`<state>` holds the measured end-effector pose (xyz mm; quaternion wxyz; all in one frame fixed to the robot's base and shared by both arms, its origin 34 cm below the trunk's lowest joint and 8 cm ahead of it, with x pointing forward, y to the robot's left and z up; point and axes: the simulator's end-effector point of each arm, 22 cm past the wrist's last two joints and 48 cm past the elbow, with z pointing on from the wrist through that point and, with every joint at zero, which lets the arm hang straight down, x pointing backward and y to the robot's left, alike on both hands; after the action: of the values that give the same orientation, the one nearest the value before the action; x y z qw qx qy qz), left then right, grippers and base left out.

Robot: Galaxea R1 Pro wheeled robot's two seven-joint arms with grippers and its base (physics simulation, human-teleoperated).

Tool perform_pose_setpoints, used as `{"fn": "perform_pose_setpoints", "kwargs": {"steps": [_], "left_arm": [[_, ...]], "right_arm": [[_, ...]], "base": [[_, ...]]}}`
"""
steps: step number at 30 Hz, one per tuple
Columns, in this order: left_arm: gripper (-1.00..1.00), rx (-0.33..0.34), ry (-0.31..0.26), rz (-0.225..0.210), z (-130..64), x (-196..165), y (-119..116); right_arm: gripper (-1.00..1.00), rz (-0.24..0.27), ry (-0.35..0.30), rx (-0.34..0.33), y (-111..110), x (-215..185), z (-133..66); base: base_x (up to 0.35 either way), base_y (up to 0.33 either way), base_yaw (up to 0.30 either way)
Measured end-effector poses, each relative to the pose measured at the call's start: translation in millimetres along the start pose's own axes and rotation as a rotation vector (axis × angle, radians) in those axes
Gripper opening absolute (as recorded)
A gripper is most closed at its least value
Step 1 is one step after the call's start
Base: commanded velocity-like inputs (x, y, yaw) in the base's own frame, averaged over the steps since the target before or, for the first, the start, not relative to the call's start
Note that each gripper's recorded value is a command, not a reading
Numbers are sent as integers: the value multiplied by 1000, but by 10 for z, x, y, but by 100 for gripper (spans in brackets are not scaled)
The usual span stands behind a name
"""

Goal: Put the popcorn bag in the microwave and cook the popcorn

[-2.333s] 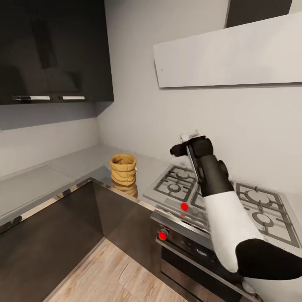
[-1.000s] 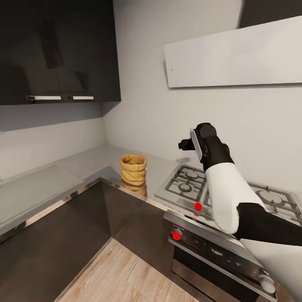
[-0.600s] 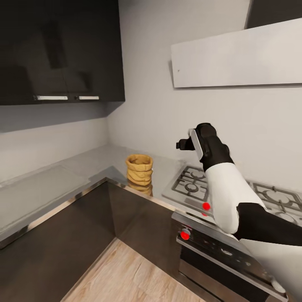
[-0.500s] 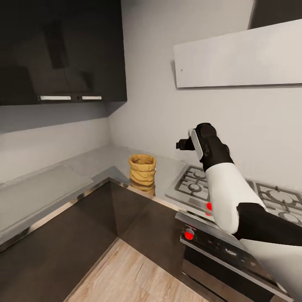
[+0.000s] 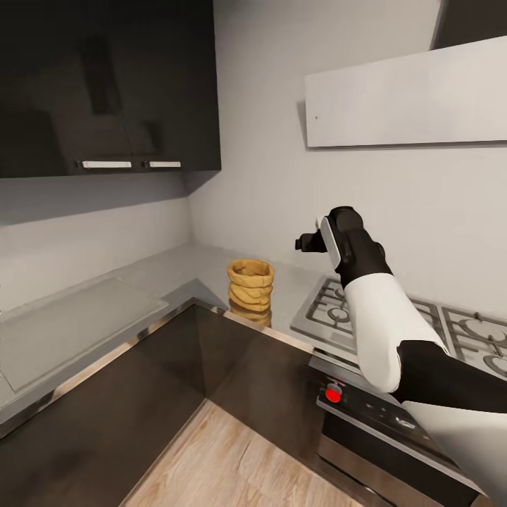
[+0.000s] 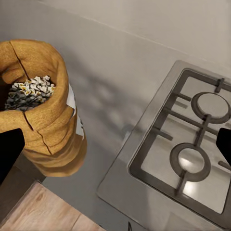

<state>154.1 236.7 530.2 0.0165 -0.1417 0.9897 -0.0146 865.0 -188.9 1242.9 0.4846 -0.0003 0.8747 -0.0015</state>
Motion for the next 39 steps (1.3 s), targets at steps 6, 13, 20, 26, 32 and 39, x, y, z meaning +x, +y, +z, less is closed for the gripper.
{"fn": "perform_pose_setpoints", "kwargs": {"steps": [6,13,20,26,32,39], "left_arm": [[100,0,0,0,0,0,0],[100,1,0,0,0,1,-5],[100,0,-1,2,-1,-2,8],[100,0,-1,2,-1,-2,8],[100,0,-1,2,-1,-3,9],[100,0,0,1,0,-3,9]], "right_arm": [[100,-1,0,-1,4,1,0],[100,-2,1,2,0,4,2],[100,-6,-1,6,-9,-4,-8],[100,-6,-1,6,-9,-5,-7],[100,-6,-1,6,-7,-4,-6],[100,-6,-1,5,-7,-3,-1]], "base": [[0,1,0],[0,0,0],[241,0,0],[230,0,0],[187,0,0],[52,0,0]]}}
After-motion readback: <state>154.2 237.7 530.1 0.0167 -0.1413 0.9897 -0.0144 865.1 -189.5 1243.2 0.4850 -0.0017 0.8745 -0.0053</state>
